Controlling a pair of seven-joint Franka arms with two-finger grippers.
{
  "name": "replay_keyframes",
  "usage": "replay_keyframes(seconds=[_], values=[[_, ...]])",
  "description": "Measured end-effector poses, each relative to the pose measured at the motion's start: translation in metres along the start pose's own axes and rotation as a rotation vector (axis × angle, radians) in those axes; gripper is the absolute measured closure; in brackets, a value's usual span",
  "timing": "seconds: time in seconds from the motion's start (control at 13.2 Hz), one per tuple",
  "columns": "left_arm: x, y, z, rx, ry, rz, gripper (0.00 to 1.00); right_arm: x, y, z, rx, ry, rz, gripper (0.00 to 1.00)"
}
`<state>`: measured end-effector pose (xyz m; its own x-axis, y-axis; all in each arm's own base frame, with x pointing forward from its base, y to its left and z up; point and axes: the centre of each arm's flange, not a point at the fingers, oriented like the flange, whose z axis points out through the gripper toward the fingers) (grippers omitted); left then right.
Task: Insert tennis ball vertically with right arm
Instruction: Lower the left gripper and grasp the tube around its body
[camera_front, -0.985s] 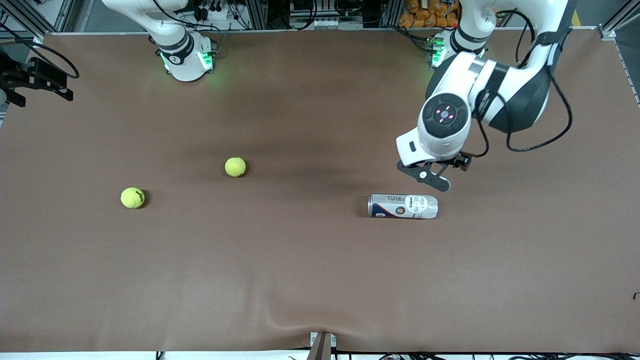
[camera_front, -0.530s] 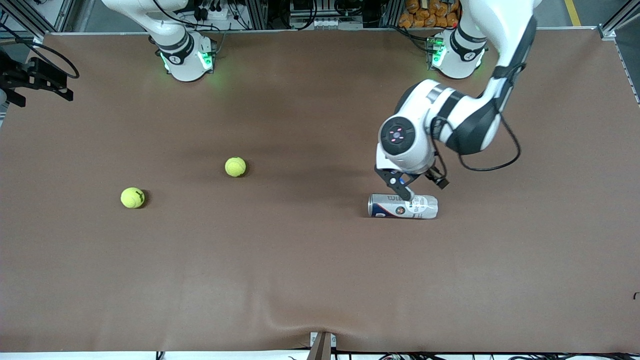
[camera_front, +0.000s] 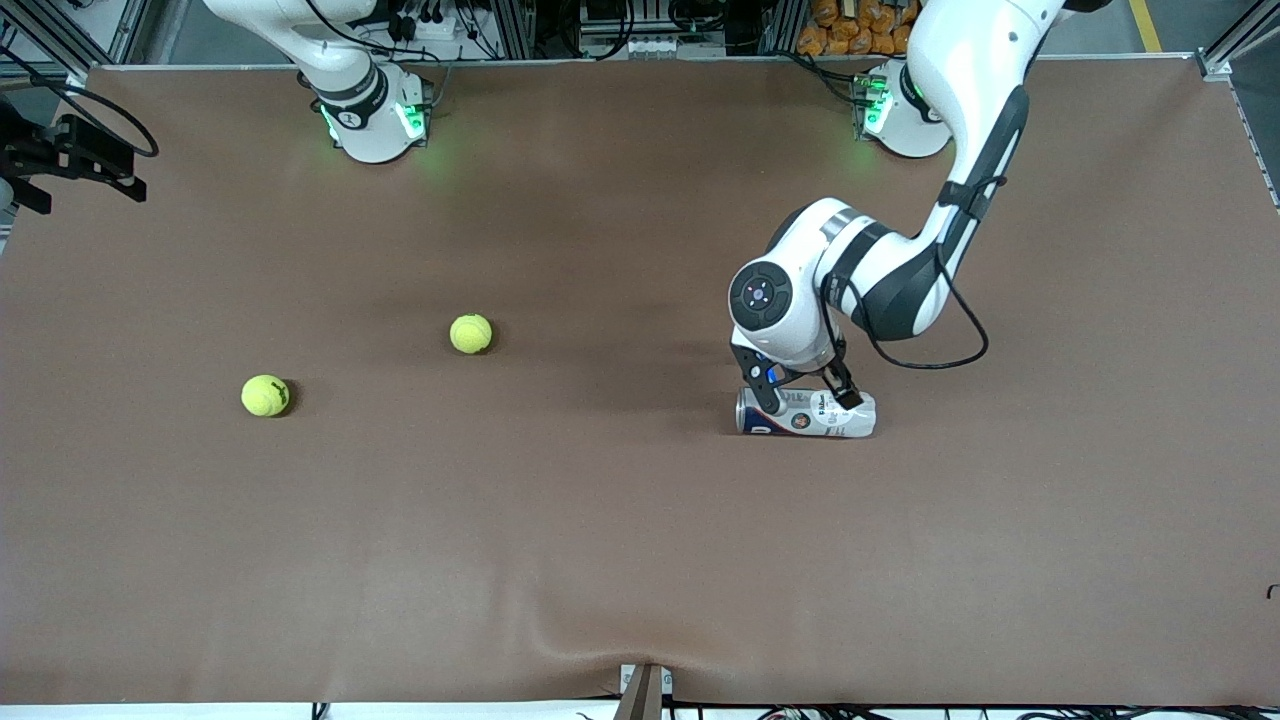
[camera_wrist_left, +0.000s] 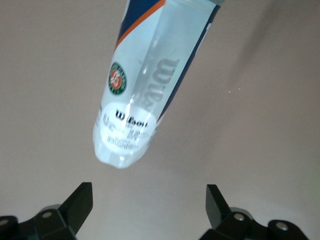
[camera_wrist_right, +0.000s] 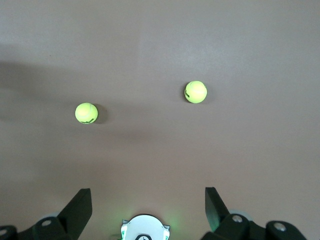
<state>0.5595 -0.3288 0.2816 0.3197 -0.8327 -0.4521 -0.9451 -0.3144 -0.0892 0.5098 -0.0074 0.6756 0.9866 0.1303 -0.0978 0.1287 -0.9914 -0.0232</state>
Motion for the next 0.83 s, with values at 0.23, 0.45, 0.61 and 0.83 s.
replay_keyframes(seconds=[0.23,0.45,0.61,0.83], values=[[0.011,-0.001,0.022,0.032,-0.029,0.065,0.00,0.000,0.000,0.000,0.000,0.000,0.000,0.00],[0.019,-0.001,0.032,0.045,-0.019,0.136,0.00,0.000,0.000,0.000,0.000,0.000,0.000,0.00],[0.023,-0.001,0.039,0.056,-0.022,0.155,0.00,0.000,0.000,0.000,0.000,0.000,0.000,0.00],[0.031,-0.001,0.051,0.077,-0.021,0.186,0.00,0.000,0.000,0.000,0.000,-0.001,0.000,0.00]])
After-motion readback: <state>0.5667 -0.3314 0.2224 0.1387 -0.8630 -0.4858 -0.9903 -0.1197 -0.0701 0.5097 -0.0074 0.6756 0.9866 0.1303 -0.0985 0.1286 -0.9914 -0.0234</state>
